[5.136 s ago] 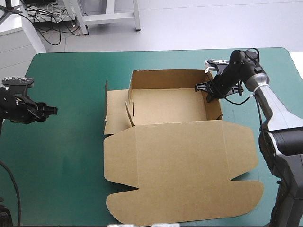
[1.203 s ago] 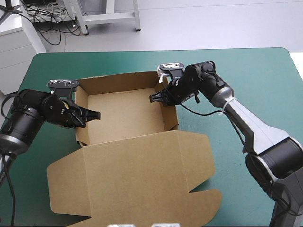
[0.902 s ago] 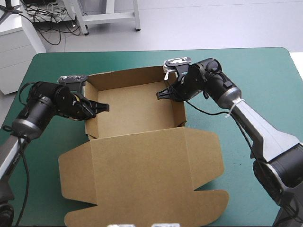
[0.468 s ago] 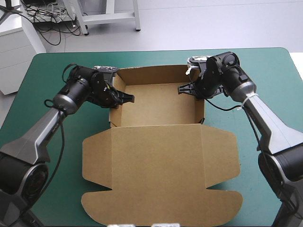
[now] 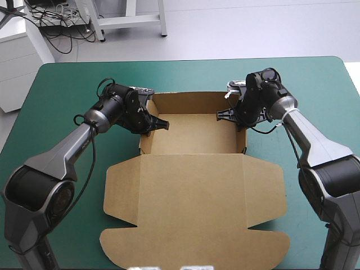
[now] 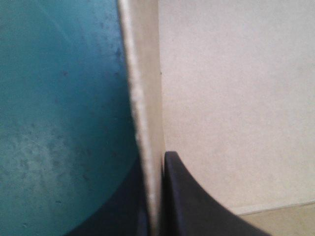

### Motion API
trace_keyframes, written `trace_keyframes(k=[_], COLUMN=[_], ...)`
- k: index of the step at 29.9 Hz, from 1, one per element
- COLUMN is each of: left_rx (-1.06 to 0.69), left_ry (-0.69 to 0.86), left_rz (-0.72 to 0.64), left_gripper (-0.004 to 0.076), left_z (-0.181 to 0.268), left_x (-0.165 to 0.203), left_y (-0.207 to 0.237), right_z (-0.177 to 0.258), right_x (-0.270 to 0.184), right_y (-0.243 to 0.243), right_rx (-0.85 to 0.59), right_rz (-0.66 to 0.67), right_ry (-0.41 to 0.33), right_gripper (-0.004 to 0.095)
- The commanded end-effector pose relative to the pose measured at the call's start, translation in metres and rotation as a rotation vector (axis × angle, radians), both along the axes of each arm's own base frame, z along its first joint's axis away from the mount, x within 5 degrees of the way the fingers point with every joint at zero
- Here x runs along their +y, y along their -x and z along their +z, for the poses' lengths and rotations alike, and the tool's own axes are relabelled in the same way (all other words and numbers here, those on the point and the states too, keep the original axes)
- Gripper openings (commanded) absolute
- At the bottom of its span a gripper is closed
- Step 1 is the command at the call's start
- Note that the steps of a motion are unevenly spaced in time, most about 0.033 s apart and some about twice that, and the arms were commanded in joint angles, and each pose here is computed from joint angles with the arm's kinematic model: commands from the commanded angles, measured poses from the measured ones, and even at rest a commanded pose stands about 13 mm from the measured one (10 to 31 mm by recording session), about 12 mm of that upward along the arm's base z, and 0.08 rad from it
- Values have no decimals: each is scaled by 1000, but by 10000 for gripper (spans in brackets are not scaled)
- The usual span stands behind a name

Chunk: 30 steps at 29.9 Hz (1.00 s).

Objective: Fold the box

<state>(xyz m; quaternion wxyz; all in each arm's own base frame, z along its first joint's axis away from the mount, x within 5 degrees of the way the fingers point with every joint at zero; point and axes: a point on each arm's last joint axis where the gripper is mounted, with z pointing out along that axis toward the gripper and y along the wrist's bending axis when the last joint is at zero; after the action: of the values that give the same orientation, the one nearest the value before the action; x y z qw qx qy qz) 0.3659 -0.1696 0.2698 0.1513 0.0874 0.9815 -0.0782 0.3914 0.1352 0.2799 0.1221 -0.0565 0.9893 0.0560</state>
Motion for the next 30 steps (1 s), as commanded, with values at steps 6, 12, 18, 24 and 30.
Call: trace_keyframes(k=[6, 12, 18, 24, 30], left_rx=[-147, -159, -201, -257, -378], left_ry=[-74, -50, -24, 25, 66], left_rz=[-91, -92, -141, -152, -149], left_gripper=[195, 461, 546, 545, 545], left_z=[22, 24, 43, 82, 137], left_x=[7, 5, 2, -2, 0], left_y=[-4, -5, -7, -7, -3], right_z=[20, 21, 29, 79, 140], right_x=[-10, -16, -14, -7, -26], right_y=[6, 4, 2, 1, 14], right_rx=[-25, -40, -63, -203, -433], right_rz=[42, -13, -18, -13, -25], right_ry=[44, 94, 67, -48, 62], right_gripper=[432, 551, 551, 551, 551])
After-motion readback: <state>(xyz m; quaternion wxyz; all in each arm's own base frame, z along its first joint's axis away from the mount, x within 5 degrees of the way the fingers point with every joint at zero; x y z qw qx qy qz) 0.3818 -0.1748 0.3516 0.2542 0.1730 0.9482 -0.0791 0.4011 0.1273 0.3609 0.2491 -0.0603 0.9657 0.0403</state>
